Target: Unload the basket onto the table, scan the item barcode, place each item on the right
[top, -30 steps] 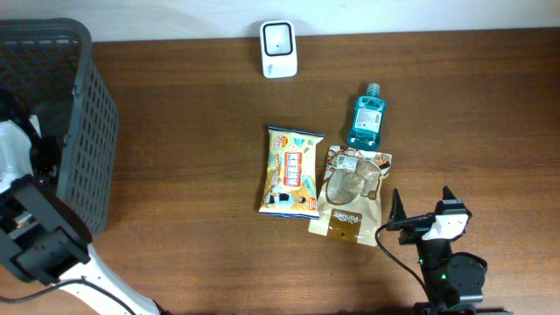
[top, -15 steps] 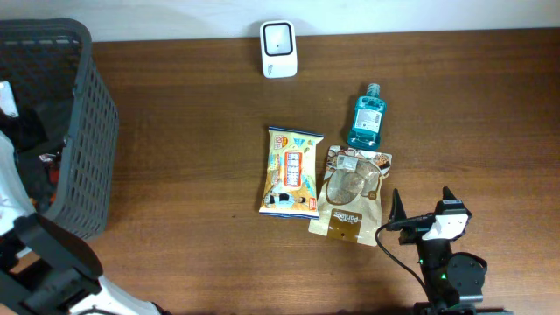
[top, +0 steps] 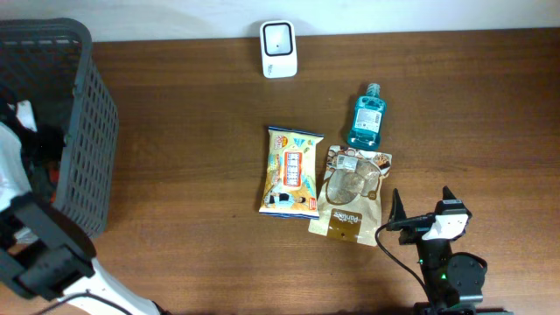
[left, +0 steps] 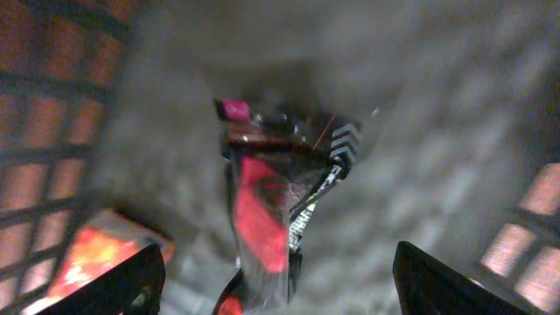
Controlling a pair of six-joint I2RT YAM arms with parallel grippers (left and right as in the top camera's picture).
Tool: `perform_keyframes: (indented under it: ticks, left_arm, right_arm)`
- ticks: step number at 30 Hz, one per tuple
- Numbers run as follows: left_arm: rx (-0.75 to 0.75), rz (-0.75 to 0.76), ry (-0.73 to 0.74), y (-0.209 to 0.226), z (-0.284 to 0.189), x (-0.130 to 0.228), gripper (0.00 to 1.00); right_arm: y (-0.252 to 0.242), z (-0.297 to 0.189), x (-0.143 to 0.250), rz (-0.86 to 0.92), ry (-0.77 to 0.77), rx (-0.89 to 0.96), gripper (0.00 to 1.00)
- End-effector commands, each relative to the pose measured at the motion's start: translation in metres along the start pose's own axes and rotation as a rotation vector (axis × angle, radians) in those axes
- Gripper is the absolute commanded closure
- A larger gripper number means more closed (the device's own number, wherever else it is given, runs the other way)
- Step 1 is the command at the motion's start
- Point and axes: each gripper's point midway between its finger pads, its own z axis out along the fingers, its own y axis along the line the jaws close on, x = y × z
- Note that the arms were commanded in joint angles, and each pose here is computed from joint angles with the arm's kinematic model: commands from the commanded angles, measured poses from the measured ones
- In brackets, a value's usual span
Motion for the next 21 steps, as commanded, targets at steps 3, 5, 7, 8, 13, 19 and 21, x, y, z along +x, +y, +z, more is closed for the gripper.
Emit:
perform_keyframes:
  ticks: [3,5,7,8,13,19,21]
  left_arm:
    - [0.001,-0.009,0.145,0.005,0.049,0.027,0.18]
    - [0.005,-0.01,0.17,0.006,0.057,0.033,0.18]
    - [0.009,-0.015,0.186,0.007,0.064,0.036,0.18]
    - [0.012,-0.017,0.192,0.007,0.066,0.038,0.18]
    - [0.013,-0.019,0.198,0.007,0.076,0.038,0.24]
    - [0.061,-0.022,0.219,-0.002,0.09,0.043,0.36]
    - [0.067,-0.02,0.247,-0.004,0.097,0.049,0.36]
  right_arm:
    - [0.0,0.0,0.003,-0.007,0.004,0.003,0.02]
    - [0.0,0.0,0.003,-0.007,0.003,0.003,0.02]
    - [0.0,0.0,0.003,-0.006,0.003,0.003,0.02]
    - [0.0,0.0,0.003,-0.007,0.003,0.003,0.02]
    - [0.0,0.0,0.003,-0.007,0.003,0.003,0.02]
    - [0.0,0.0,0.003,-0.007,0.004,0.003,0.02]
    - [0.0,0.0,0.003,-0.007,0.003,0.003,0.02]
